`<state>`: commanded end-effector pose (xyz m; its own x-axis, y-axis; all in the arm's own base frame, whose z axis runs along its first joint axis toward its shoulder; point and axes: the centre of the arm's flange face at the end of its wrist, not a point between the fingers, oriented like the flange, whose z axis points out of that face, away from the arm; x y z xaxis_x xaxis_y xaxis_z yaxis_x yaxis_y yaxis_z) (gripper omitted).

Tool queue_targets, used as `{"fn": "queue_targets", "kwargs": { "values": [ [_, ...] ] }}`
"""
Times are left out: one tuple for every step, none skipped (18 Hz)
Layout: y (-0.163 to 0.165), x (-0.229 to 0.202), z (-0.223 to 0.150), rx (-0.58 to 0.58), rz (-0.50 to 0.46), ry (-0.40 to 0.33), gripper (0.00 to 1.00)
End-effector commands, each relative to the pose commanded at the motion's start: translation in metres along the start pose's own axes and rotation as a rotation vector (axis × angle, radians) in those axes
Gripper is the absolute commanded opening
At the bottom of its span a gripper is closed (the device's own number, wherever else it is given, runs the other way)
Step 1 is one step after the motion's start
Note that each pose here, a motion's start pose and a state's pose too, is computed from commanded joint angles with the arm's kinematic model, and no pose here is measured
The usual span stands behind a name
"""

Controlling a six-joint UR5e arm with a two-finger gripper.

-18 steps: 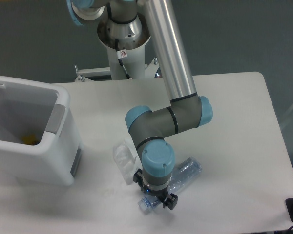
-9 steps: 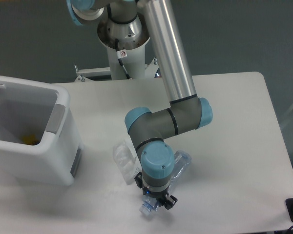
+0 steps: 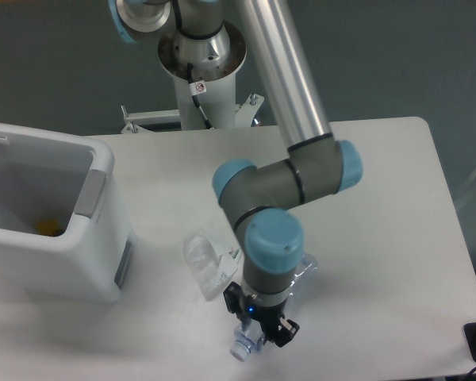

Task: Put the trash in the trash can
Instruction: 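Lift the bottle and carry it over the white trash bin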

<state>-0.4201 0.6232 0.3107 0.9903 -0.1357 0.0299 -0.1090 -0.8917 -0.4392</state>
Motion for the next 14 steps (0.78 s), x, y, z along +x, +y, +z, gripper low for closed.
{"fn": "queue_targets", "kwargs": {
  "values": [
    [-0.005,0.002,-0.013,0.057,-0.043,0.025,0.39],
    [-0.011,0.004,-0.025,0.112,-0.084,0.050,0.39],
    [-0.019,0.010,-0.037,0.173,-0.121,0.090,0.39],
    [-0.028,0.017,-0.049,0.244,-0.153,0.143,0.39],
    [-0.036,0.023,-0.060,0.318,-0.180,0.206,0.39],
    [-0.043,0.029,-0.071,0.385,-0.195,0.263,0.39],
    [-0.046,0.030,-0.083,0.431,-0.196,0.292,0.39],
    [-0.048,0.033,-0.096,0.462,-0.184,0.300,0.39],
    [-0.052,0.037,-0.107,0.477,-0.172,0.297,0.39],
    [-0.057,0.043,-0.119,0.496,-0.156,0.297,0.39],
    [-0.063,0.049,-0.132,0.529,-0.141,0.313,0.39],
    [-0.067,0.055,-0.142,0.567,-0.130,0.343,0.39],
    [-0.073,0.063,-0.155,0.616,-0.112,0.381,0.39],
    [-0.077,0.070,-0.170,0.653,-0.090,0.398,0.39]
  ]
}}
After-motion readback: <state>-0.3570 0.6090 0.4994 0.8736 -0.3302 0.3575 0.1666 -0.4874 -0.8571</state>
